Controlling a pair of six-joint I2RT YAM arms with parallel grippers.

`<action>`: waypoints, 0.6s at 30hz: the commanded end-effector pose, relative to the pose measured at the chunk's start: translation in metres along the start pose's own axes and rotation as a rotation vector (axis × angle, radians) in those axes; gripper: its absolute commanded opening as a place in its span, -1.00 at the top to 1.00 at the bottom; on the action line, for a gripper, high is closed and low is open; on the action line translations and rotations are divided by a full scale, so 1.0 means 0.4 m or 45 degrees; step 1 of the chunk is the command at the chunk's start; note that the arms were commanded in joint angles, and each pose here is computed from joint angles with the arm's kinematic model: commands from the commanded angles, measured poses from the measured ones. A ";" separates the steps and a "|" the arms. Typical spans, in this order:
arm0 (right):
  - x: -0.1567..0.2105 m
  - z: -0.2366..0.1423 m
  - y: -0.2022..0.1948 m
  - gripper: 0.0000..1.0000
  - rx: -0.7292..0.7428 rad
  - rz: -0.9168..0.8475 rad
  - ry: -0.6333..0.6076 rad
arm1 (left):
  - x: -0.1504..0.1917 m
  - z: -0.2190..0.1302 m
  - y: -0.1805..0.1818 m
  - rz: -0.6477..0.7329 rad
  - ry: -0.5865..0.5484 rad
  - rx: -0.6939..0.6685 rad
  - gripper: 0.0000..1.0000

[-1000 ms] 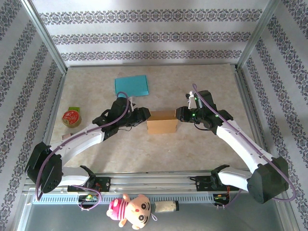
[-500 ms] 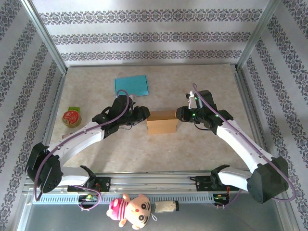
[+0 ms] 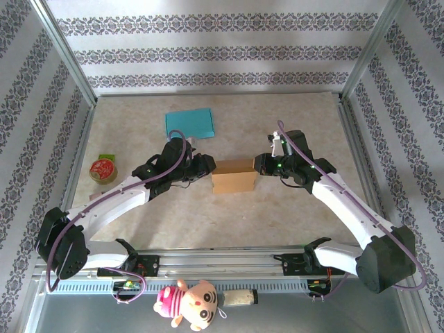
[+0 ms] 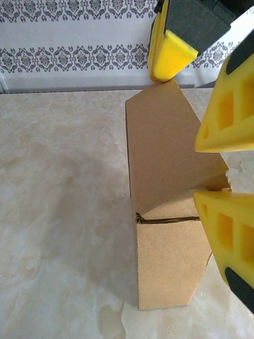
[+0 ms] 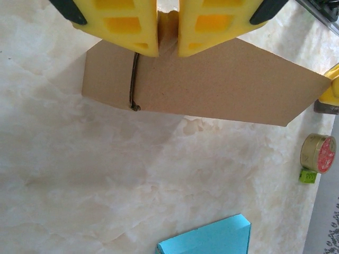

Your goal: Fold the paper box

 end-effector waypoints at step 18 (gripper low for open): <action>0.122 0.037 -0.041 0.77 0.122 -0.062 0.178 | 0.070 0.021 0.095 0.110 0.047 -0.283 0.65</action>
Point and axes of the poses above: each hand's point on the last joint's axis, 136 mm out from that joint toward the fingers, its own z axis out along the fingers, its own y axis along the line the jaws close on, x = y × z, the point moved 5 cm from there along -z, back along the fingers, and after that the axes turned 11 degrees about -z, right-handed, at the moved point
